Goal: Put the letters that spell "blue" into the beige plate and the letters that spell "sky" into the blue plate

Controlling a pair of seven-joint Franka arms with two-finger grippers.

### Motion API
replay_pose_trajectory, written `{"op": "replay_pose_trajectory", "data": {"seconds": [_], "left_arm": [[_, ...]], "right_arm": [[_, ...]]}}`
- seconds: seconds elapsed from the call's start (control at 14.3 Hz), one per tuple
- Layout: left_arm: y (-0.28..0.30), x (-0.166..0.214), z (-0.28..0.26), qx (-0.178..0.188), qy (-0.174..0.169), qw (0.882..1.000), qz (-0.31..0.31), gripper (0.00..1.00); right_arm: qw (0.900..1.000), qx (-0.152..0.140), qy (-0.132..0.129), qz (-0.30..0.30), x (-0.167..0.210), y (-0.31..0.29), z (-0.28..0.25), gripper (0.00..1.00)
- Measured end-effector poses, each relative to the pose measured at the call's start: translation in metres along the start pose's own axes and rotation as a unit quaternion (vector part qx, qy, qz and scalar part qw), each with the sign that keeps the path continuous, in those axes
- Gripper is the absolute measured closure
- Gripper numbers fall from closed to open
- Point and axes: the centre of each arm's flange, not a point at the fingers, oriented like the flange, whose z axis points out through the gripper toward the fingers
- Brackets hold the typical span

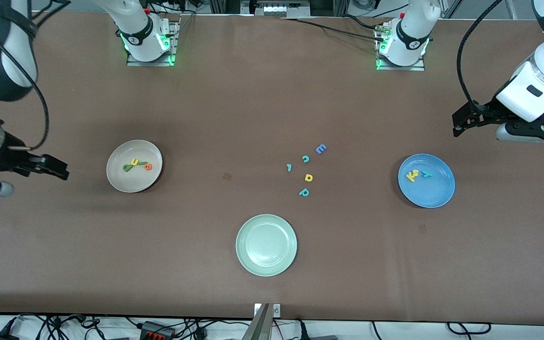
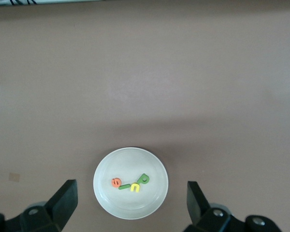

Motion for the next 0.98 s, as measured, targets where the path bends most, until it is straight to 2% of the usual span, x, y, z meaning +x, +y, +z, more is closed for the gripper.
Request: {"op": "replay_pose_trajectory", "data": {"seconds": [0.28, 0.49, 0.98], "left_arm": [[0.000, 0.000, 0.000, 0.000, 0.000, 1.000, 0.000, 0.00], [0.000, 0.000, 0.000, 0.000, 0.000, 1.000, 0.000, 0.00], [0.000, 0.000, 0.000, 0.000, 0.000, 1.000, 0.000, 0.00]], "right_arm": [[0.999, 0.017, 0.004, 0.032, -0.015, 0.062, -0.035, 0.00], [0.999, 0.014, 0.010, 0.029, -0.022, 0.065, -0.051, 0.00], [0.999, 0.009, -0.031, -0.006, -0.036, 0.050, -0.043, 0.00]]}}
